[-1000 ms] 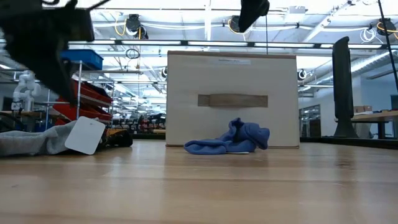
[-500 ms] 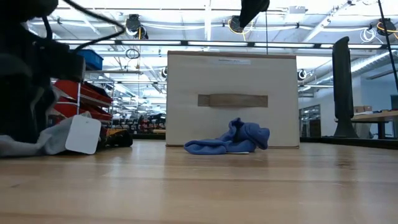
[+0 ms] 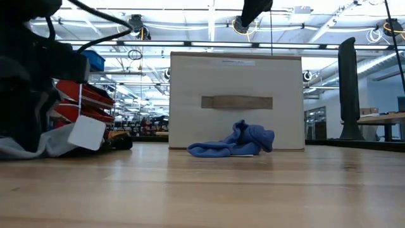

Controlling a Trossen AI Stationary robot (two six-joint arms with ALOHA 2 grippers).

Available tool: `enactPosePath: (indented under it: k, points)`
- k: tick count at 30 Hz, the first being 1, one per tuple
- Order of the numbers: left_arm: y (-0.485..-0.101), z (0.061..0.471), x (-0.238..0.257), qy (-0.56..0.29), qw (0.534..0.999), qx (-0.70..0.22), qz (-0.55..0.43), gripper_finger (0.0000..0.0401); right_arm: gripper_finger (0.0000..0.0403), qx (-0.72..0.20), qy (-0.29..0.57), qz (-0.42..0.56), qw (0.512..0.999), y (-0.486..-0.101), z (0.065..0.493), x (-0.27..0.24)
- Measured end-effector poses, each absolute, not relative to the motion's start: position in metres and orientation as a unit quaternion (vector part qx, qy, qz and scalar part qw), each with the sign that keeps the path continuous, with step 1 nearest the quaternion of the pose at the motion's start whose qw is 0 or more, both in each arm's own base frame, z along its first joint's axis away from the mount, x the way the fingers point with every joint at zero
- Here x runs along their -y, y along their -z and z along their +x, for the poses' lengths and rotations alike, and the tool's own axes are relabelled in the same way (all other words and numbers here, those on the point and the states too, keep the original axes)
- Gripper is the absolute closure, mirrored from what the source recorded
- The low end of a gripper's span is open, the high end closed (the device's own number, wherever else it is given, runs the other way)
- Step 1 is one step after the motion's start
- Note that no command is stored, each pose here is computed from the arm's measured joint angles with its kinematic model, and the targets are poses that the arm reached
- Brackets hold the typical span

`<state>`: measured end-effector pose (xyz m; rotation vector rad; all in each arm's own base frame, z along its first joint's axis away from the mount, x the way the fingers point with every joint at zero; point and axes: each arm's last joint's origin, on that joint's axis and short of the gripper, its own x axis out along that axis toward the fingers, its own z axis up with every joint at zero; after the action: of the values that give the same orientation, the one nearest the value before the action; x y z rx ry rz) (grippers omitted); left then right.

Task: Sort clothes
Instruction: Put the gray sock into the laundry organizer

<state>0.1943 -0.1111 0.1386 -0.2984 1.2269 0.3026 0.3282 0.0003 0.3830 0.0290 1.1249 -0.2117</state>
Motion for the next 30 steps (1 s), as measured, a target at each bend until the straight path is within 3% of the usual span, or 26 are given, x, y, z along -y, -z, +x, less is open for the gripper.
enactPosePath:
  k: [4, 14, 24, 30]
  points:
    - [-0.151, 0.2, 0.116, -0.11, 0.811, -0.559, -0.136, 0.0385, 0.0284, -0.532, 0.1, 0.013, 0.841, -0.383, 0.328, 0.0]
    - [-0.198, 0.202, 0.121, -0.073, 0.837, -0.528, -0.126, 0.0387, 0.0284, -0.532, 0.1, 0.014, 0.841, -0.383, 0.328, 0.0]
    - [-0.249, 0.201, 0.118, -0.049, 0.898, -0.43, -0.079, 0.0388, 0.0284, -0.518, 0.083, 0.002, 0.851, -0.385, 0.331, -0.005]
    - [-0.274, 0.2, 0.113, -0.043, 0.933, -0.354, -0.043, 0.0389, 0.0284, -0.441, 0.023, -0.051, 0.896, -0.394, 0.345, -0.031]
